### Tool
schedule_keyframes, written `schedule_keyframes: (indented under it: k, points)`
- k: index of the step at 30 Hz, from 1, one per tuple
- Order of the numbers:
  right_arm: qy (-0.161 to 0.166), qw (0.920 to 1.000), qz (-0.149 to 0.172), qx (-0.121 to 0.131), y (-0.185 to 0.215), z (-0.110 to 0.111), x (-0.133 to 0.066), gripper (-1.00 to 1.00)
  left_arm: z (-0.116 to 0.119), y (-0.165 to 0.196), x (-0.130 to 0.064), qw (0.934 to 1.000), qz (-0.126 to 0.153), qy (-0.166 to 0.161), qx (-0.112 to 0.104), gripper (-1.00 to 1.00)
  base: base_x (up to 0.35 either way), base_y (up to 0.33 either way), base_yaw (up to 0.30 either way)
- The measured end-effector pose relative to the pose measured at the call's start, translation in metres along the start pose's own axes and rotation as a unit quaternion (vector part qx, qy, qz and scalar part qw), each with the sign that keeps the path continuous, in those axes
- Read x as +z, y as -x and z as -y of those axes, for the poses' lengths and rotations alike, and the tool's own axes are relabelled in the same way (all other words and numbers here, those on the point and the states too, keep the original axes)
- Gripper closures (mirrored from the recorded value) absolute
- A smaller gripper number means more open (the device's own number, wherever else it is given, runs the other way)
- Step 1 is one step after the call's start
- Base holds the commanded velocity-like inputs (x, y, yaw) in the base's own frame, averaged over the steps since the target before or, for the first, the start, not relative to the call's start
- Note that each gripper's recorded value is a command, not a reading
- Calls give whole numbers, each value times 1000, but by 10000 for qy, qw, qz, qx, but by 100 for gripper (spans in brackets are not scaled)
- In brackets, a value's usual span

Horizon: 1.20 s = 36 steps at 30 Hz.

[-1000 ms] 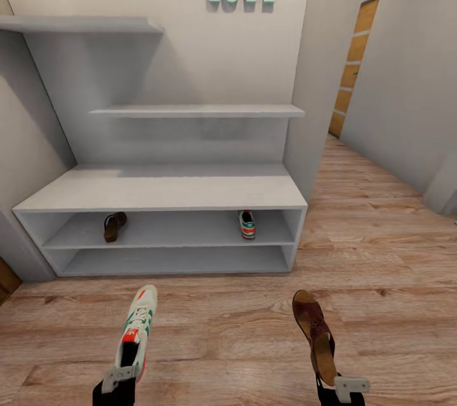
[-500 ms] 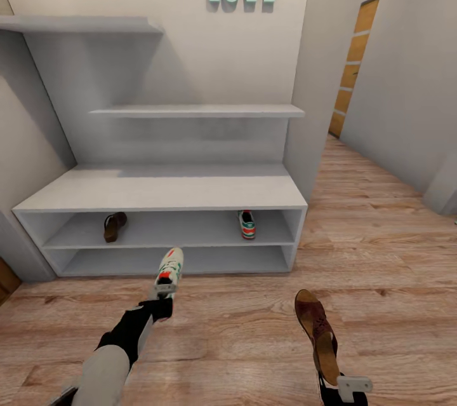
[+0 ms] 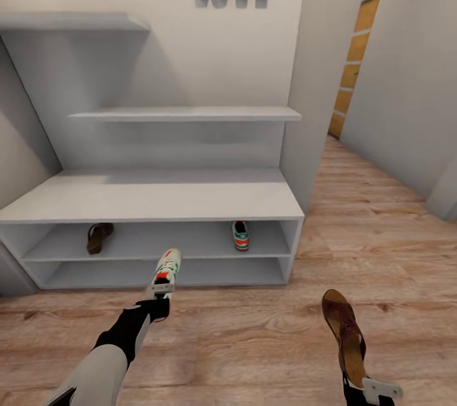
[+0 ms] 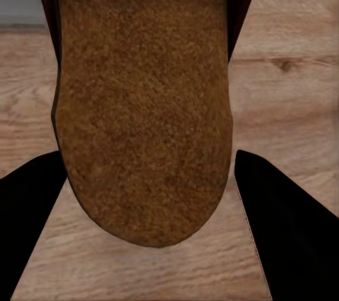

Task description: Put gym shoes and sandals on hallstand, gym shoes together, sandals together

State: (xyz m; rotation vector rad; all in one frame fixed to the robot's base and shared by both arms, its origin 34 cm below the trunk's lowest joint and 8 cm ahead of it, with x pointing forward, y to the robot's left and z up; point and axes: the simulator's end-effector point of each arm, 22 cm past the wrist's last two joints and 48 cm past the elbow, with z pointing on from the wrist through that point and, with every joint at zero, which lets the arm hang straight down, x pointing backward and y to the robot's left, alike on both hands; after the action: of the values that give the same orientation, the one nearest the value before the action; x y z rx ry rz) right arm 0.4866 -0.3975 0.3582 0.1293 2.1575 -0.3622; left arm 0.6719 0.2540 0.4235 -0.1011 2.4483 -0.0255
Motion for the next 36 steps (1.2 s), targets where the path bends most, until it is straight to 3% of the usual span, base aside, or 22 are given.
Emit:
schedule_keyframes:
  k: [36]
  points:
    - [-13, 10000, -9, 9, 0, 1, 0, 100, 4, 0, 0, 10000, 7, -39, -25, 100, 293, -180, 0]
